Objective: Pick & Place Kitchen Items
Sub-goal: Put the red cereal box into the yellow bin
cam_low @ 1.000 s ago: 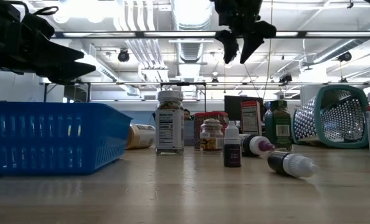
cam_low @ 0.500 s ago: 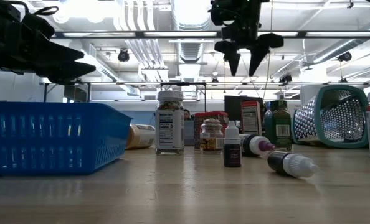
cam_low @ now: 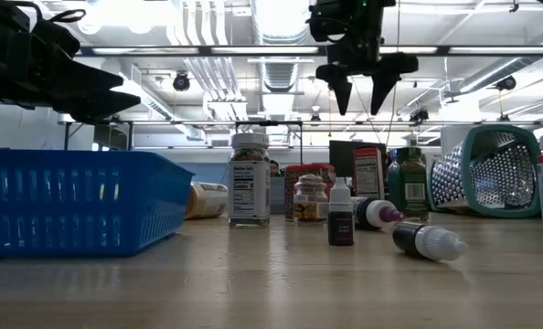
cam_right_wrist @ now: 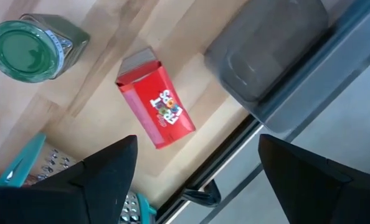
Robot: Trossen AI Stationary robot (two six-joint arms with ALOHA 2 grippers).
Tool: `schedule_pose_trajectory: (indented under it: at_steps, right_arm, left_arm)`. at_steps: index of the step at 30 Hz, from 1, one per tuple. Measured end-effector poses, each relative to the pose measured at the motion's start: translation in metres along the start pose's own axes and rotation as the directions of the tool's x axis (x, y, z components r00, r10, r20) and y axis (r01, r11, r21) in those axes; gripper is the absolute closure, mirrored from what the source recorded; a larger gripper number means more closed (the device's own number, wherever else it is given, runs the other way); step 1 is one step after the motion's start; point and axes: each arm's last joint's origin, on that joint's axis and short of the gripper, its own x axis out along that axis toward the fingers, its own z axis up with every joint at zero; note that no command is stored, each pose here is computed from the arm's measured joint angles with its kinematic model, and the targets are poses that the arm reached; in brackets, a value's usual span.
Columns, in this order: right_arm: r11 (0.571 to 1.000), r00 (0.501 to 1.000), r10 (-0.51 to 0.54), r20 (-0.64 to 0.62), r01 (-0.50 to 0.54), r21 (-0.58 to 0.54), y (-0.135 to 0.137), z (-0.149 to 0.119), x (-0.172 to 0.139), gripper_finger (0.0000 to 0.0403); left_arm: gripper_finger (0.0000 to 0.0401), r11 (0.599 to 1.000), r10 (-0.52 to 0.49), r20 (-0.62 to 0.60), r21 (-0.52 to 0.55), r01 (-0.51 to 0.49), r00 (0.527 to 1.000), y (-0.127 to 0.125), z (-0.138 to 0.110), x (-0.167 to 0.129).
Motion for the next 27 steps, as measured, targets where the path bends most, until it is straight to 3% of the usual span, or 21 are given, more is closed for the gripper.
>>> schedule_pose_trajectory:
  at_steps: [7, 27]
  right_arm:
    - [1.0, 1.0, 0.026, -0.011, -0.026, -0.005, 0.003, 0.0, 0.007, 0.0066]
    - [0.996, 0.997, 0.069, -0.029, -0.071, -0.062, 0.01, 0.003, 0.042, 0.012]
  left_arm:
    - [0.0039, 1.0, 0.0, 0.0, 0.0, 0.0, 1.0, 0.0, 0.0, 0.0]
    - [0.0039, 1.0, 0.0, 0.0, 0.0, 0.0, 1.0, 0.0, 0.0, 0.0]
